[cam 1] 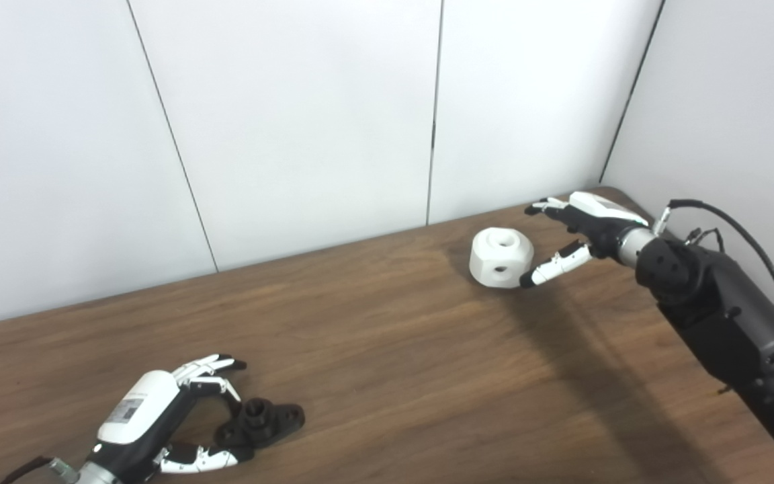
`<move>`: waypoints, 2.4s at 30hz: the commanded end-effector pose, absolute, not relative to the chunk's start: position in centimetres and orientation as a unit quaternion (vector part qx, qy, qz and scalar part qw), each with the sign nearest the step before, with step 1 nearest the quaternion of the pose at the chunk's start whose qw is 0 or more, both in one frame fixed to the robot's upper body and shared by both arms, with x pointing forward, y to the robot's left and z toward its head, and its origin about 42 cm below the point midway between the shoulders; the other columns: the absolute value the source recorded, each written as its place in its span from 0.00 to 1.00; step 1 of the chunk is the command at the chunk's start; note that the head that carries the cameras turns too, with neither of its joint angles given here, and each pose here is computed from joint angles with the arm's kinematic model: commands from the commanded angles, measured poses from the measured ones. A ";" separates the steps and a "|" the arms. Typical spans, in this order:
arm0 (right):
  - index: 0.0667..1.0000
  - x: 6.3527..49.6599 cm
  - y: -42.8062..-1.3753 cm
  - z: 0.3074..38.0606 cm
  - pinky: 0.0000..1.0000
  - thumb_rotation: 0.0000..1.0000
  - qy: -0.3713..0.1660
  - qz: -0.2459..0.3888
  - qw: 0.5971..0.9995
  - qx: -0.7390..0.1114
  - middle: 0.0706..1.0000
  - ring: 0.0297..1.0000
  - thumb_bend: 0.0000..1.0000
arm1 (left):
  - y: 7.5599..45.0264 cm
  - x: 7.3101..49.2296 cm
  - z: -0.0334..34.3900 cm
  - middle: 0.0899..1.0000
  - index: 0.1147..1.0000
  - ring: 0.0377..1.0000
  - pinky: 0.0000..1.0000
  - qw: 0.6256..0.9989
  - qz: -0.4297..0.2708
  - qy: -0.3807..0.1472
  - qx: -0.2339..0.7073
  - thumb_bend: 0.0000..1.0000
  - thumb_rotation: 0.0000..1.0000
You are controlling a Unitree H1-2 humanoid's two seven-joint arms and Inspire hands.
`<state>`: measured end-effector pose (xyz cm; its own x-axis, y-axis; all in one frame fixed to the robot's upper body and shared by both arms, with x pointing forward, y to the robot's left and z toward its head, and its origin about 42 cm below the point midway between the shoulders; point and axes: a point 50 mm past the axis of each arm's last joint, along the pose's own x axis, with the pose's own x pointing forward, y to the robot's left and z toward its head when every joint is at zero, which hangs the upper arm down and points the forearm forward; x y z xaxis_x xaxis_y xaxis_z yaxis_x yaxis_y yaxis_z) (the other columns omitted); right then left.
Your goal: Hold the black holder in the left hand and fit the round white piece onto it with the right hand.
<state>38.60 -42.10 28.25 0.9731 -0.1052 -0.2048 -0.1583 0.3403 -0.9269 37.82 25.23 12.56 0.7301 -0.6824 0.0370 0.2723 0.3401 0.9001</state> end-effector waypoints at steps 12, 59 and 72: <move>0.95 38.8 -43.5 31.2 0.86 0.45 0.079 -0.026 0.815 -0.573 1.00 1.00 0.97 | 27.0 36.1 9.6 0.84 0.42 0.90 0.85 0.761 -0.352 -0.137 0.528 0.52 0.05; 0.78 43.6 -39.3 24.5 0.77 0.37 0.049 -0.022 0.819 -0.571 0.93 0.89 0.86 | 26.3 35.2 10.5 0.81 0.42 0.86 0.83 0.765 -0.352 -0.149 0.518 0.52 0.05; 0.44 43.5 -37.5 22.1 0.68 0.15 -0.033 -0.117 0.854 -0.506 0.70 0.76 0.53 | 26.3 34.9 10.5 0.81 0.42 0.86 0.83 0.767 -0.356 -0.147 0.514 0.52 0.04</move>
